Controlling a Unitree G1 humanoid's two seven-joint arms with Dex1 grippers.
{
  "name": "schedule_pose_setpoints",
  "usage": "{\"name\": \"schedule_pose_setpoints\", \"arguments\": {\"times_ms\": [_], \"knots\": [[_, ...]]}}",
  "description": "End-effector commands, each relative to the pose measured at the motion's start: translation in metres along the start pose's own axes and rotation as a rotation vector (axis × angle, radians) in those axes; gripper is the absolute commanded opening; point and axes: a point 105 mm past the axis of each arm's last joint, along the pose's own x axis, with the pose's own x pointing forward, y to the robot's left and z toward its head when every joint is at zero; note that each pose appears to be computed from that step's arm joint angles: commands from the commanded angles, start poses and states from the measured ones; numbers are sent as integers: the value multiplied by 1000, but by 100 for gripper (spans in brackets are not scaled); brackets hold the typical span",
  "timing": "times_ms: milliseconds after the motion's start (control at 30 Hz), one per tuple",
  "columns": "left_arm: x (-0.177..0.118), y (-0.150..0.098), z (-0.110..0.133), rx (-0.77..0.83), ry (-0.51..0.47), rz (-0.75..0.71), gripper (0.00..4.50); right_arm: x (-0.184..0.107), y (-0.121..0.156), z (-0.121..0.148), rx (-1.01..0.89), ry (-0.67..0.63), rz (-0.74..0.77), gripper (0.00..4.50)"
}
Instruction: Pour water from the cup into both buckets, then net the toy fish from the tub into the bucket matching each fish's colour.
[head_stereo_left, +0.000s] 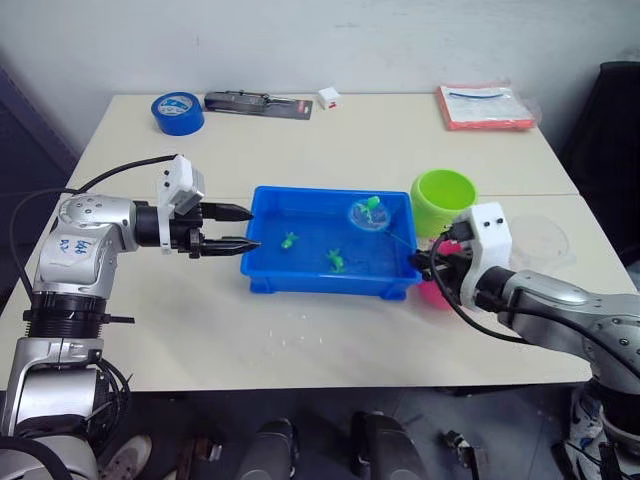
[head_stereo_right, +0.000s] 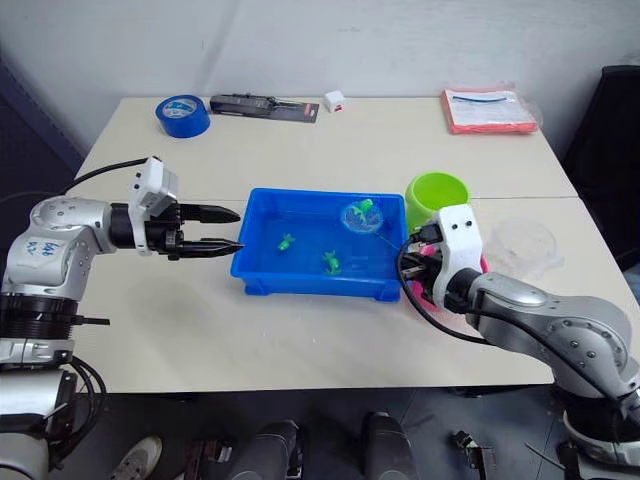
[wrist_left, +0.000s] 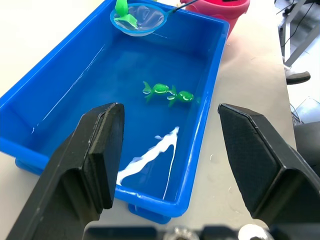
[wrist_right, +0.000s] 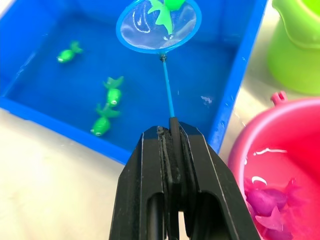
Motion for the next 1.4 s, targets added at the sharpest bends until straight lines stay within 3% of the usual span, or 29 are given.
{"name": "schedule_pose_setpoints", "arguments": {"times_ms": [33, 333, 767, 1067, 1400], "knots": [[-3, 2, 8, 34, -8, 5, 326, -7, 4, 11, -25, -59, 21, 80], [-1, 3, 8, 37, -11, 1, 326, -13, 4, 22, -24, -104, 37, 80], [15, 18, 21, 68, -54, -31, 326, -42, -62, 59, -45, -215, -202, 80], [21, 23, 28, 87, -64, -52, 326, -46, -99, 56, -92, -202, -358, 80], [20, 25, 30, 107, -67, -40, 326, -44, -115, 48, -344, -123, -489, 80]]}}
